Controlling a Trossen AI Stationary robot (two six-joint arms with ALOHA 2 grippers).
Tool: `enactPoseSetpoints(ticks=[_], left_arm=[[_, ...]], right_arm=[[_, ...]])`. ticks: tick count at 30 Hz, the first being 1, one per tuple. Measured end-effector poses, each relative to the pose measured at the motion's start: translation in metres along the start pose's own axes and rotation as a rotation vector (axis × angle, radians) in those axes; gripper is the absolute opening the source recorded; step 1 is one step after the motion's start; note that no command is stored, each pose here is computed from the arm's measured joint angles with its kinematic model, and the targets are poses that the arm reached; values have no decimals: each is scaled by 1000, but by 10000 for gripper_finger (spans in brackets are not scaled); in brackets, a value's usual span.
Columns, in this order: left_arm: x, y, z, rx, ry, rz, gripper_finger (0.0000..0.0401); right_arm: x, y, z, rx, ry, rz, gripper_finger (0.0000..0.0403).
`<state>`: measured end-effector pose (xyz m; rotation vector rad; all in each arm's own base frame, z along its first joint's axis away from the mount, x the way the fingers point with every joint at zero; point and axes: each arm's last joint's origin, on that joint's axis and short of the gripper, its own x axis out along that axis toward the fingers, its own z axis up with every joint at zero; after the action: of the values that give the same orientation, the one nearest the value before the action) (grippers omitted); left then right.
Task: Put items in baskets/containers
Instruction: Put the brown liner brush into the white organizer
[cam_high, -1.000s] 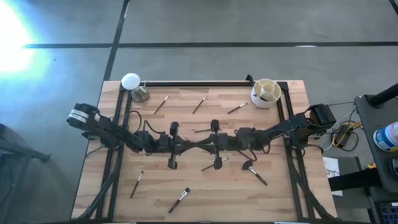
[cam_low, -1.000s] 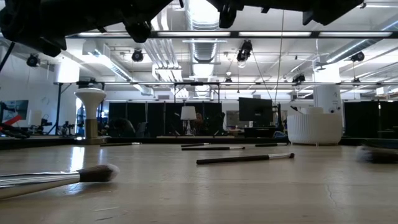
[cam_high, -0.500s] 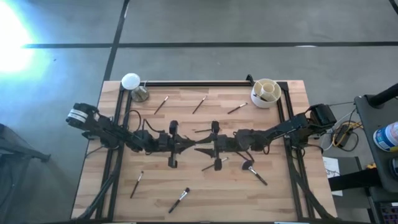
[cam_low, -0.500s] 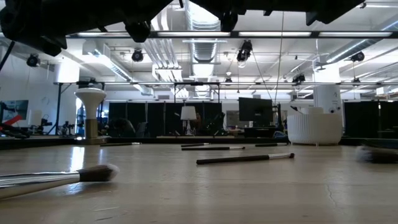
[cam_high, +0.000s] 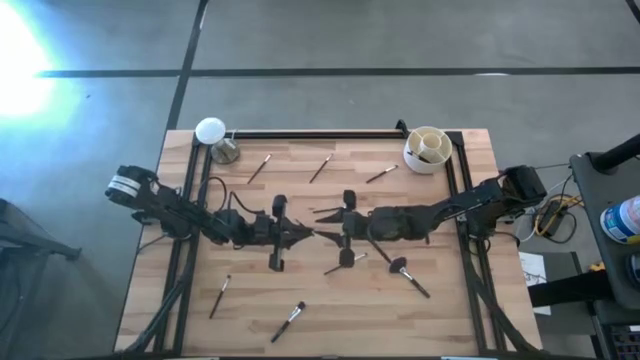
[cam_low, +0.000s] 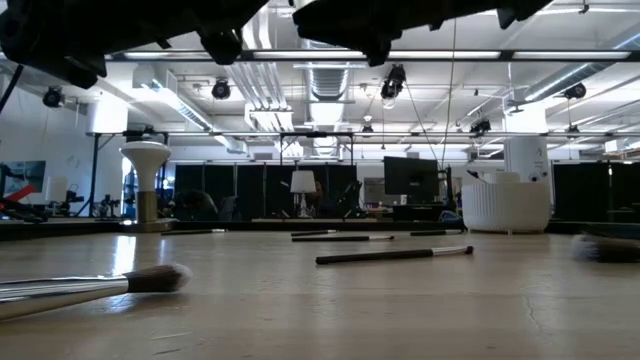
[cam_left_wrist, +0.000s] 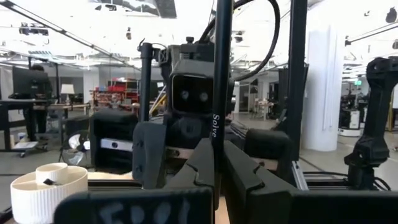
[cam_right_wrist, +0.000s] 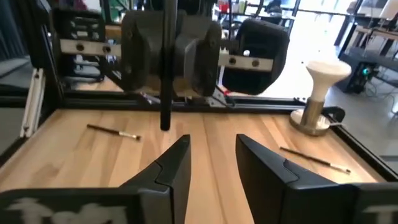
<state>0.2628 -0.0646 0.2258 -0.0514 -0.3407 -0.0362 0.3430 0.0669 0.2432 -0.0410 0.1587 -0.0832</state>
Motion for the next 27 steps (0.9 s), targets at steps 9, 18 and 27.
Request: enactPoseSetpoints(ticks=[9, 18, 27], left_arm=[[0, 2, -10, 80, 106, 66, 6], [-2, 5, -20, 163, 210, 114, 6], [-2, 7, -22, 182, 236, 141, 6]], right_arm=[[-2, 0, 3, 4, -14, -5, 146], [-6, 5, 7, 3, -24, -17, 185], [-18, 16, 17, -30, -52, 22, 203]])
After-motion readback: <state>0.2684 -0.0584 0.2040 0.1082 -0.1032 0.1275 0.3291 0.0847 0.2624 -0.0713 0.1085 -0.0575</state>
